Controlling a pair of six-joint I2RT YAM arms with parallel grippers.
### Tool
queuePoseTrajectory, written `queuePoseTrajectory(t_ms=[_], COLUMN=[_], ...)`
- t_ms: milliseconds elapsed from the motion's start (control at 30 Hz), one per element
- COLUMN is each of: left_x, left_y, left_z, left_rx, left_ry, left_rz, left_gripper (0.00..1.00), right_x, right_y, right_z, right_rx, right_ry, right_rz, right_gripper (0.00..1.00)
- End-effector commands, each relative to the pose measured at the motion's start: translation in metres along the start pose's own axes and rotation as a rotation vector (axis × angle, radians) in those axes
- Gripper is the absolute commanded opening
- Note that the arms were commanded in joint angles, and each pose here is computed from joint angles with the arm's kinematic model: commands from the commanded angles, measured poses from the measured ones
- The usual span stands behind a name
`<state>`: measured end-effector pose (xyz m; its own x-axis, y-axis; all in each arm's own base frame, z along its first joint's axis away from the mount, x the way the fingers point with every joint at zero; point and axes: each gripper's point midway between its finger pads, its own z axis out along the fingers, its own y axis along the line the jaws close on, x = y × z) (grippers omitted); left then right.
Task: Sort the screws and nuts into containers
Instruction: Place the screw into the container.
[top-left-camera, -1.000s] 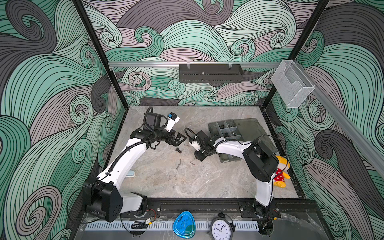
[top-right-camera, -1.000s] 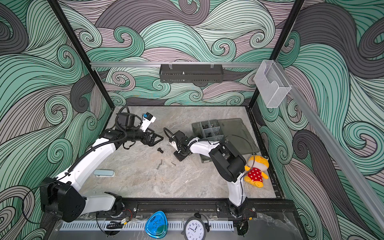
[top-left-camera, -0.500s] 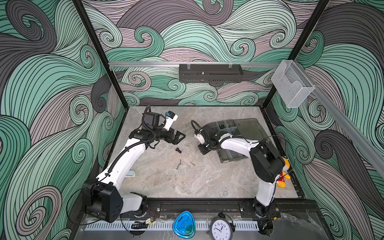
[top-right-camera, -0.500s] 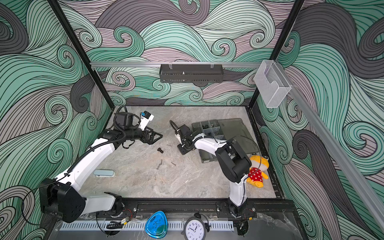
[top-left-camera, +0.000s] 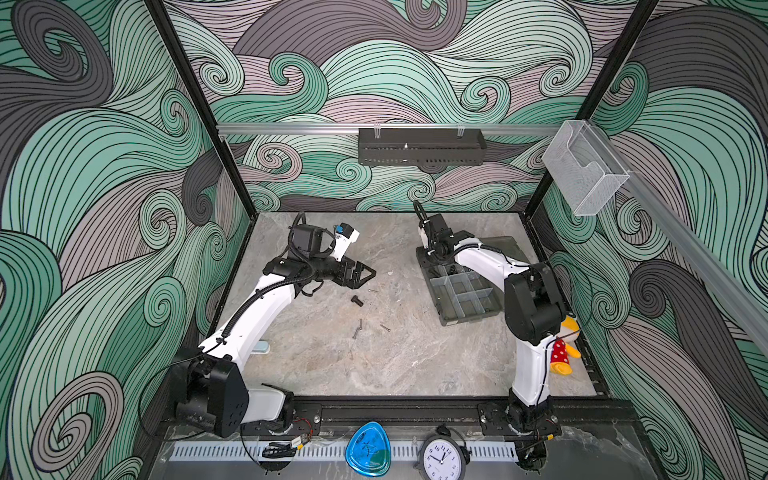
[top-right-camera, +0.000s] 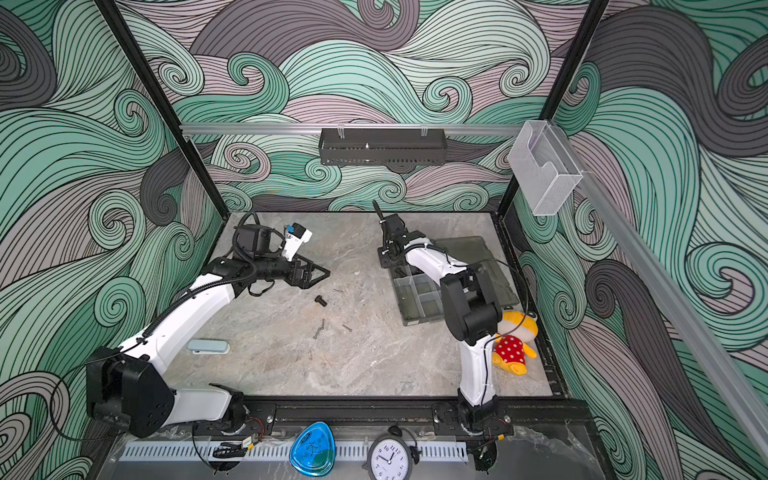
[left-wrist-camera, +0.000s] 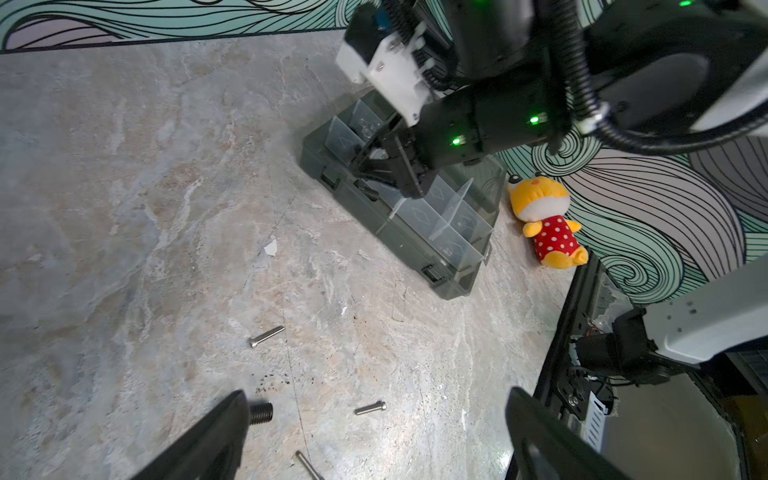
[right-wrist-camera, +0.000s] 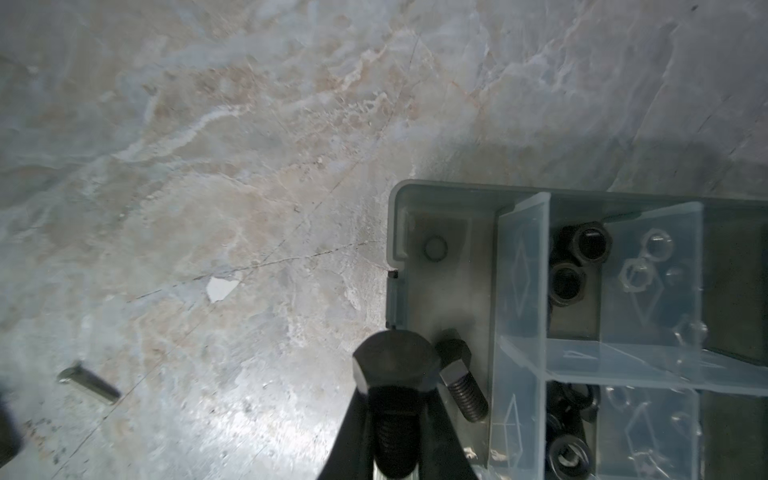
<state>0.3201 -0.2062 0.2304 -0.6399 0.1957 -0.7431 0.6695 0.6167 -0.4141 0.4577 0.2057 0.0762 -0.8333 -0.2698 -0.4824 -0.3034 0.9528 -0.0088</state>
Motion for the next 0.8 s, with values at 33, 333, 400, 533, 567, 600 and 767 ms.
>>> queuePoseTrajectory(t_ms=[33, 333, 400, 533, 567, 600, 767], left_x=[-0.006, -0.004, -0.005, -0.005, -0.005, -0.005, -0.006], left_y=[-0.019, -0.017, -0.018, -0.018, -0.018, -0.018, -0.019], left_z=[0.0, 0.002, 0.001, 0.001, 0.001, 0.001, -0.001], left_rx=[0.069, 0.066, 0.066, 0.064, 0.064, 0.064, 0.059], left_ry=[-0.04, -0.026, -0.028, -0.029, -0.03, -0.03, -0.032], left_rz=[0.05, 0.033, 0.036, 0.038, 0.037, 0.036, 0.043], left_gripper=[0.99, 0.99, 0.99, 0.99, 0.99, 0.99, 0.99], right_x=[-0.006, 0.002, 0.002, 0.002, 0.001, 0.0, -0.005], right_y=[-0.014, -0.024, -0.027, -0.031, -0.032, -0.031, -0.025], right_z=[0.004, 0.023, 0.025, 0.024, 0.023, 0.021, 0.002], right_rx=[0.037, 0.067, 0.059, 0.079, 0.083, 0.081, 0.046], right_ry=[0.003, 0.045, 0.051, 0.053, 0.049, 0.047, -0.002], right_rz=[0.038, 0.058, 0.066, 0.058, 0.057, 0.056, 0.05], right_gripper=[0.08, 0.13, 0.15, 0.29, 0.31, 0.33, 0.37])
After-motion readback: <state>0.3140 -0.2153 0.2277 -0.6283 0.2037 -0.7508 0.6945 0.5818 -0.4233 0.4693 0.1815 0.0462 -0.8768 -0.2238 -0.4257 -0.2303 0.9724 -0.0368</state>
